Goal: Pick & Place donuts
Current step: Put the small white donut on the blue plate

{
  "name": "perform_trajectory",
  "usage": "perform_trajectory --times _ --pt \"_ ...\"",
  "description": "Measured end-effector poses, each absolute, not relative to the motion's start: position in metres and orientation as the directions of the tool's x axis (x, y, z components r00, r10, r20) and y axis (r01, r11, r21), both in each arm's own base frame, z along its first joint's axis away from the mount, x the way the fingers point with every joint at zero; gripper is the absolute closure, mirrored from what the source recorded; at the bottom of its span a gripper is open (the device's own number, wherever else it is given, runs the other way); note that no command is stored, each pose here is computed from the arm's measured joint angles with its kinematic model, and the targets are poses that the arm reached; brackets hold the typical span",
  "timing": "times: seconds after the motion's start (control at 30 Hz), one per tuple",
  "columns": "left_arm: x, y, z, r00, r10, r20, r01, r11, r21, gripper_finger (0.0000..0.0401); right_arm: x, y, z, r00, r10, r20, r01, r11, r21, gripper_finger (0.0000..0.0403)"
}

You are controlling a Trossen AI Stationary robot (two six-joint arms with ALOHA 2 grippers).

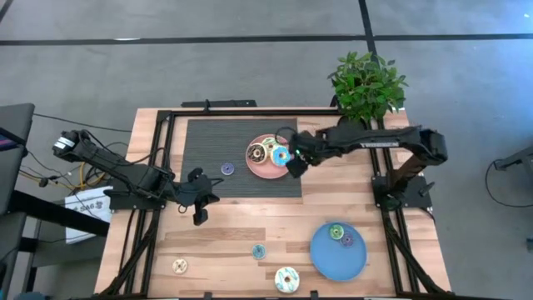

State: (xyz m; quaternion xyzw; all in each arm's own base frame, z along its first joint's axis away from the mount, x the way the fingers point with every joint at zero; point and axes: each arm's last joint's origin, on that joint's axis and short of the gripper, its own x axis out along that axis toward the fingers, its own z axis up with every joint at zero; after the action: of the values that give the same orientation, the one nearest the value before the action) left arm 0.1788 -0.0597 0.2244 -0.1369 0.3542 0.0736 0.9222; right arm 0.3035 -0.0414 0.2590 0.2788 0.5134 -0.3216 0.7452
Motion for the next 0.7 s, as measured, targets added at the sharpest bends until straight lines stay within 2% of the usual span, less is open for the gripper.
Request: perform_trajectory --times 0.1,0.27,0.37,0.47,0.57,0.7 --pt "0.179 -0.06 0.224 0.736 0.023 -0.676 -0.236 0.946 -0.224 0.0401 0.299 -0.015 0.268 0.295 -0.175 -0.939 0.747 0.656 0.113 0.0222" --pt "0.179 -0.06 0.224 0.738 0.035 -0.674 -0.243 0.946 -0.216 0.04 0.291 0.029 0.269 0.294 -0.185 -0.938 0.729 0.678 0.095 0.0328" --pt "0.179 -0.059 0.225 0.741 0.052 -0.67 -0.281 0.929 -0.24 0.0385 0.288 0.055 0.265 0.282 -0.177 -0.943 0.699 0.711 0.075 0.0387" --pt "0.179 -0.06 0.224 0.733 0.015 -0.68 -0.289 0.912 -0.291 0.0347 0.281 0.075 0.264 0.264 -0.165 -0.95 0.664 0.745 0.055 0.0391" --pt "0.178 -0.06 0.223 0.718 -0.031 -0.696 -0.291 0.894 -0.341 0.0291 0.276 0.091 0.264 0.273 -0.151 -0.95 0.652 0.755 0.067 0.0389" --pt "0.179 -0.059 0.223 0.724 0.001 -0.69 -0.301 0.9 -0.314 0.0217 0.269 0.104 0.265 0.288 -0.164 -0.943 0.645 0.761 0.065 0.0401"
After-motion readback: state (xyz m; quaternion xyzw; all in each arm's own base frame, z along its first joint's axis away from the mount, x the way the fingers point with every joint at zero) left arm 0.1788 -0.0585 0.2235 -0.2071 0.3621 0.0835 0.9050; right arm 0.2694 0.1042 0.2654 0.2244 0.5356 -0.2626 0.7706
